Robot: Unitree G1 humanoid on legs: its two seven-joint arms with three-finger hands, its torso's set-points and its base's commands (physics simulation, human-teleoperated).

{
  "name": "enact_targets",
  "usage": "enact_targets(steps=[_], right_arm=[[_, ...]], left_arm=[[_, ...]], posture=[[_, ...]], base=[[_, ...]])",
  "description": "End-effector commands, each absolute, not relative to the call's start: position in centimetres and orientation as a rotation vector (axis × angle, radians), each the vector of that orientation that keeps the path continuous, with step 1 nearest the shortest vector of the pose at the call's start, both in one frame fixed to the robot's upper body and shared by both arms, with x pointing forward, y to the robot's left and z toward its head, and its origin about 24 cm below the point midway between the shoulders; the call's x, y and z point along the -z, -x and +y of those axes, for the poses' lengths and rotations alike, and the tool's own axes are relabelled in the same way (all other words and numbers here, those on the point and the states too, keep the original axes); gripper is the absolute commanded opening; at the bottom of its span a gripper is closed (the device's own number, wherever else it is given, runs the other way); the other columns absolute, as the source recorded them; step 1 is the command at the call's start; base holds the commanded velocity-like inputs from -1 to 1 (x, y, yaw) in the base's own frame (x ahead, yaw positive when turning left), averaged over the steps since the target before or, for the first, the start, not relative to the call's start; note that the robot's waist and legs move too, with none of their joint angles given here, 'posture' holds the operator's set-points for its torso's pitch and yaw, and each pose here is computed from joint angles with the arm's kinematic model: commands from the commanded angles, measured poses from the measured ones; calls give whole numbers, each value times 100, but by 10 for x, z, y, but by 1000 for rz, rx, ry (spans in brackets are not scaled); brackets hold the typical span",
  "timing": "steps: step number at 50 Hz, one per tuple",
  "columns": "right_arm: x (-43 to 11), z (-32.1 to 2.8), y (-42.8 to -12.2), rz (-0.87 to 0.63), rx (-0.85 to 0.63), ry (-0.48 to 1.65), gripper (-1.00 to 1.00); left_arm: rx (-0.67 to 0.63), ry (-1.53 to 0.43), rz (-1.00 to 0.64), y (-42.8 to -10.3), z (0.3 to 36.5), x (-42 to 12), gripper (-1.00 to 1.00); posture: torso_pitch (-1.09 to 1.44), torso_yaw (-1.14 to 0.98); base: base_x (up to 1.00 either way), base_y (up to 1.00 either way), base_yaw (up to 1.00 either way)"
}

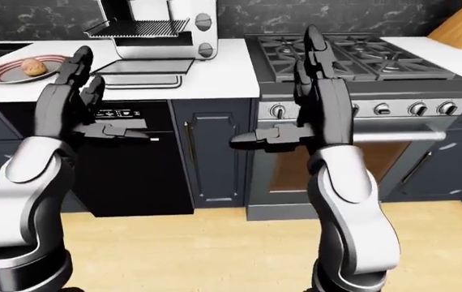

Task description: Place the bread on the rack of the toaster oven.

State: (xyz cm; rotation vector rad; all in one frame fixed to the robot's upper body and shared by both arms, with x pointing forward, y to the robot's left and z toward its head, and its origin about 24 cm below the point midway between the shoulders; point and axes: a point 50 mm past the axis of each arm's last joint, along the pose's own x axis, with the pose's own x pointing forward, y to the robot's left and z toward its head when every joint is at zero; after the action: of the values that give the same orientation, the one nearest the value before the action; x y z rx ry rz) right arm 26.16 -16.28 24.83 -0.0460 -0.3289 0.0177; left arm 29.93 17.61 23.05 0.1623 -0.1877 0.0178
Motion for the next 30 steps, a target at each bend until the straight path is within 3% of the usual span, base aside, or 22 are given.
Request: enact_targets(steps=[1, 16, 30], right_arm=[[-257, -165, -259, -378, -4, 48, 100], [-259, -164, -257, -388, -11, 42, 100], [-266, -161, -255, -402, -21, 47, 100]], left_arm=[[1, -166, -256, -297, 171, -243, 100], [-5, -171, -258, -294, 171, -242, 100], [-21, -174, -267, -288, 178, -249, 100]], posture=[[0, 0], [0, 0], [0, 0]], base=[[41, 16, 0], [39, 18, 0], [25, 56, 0]])
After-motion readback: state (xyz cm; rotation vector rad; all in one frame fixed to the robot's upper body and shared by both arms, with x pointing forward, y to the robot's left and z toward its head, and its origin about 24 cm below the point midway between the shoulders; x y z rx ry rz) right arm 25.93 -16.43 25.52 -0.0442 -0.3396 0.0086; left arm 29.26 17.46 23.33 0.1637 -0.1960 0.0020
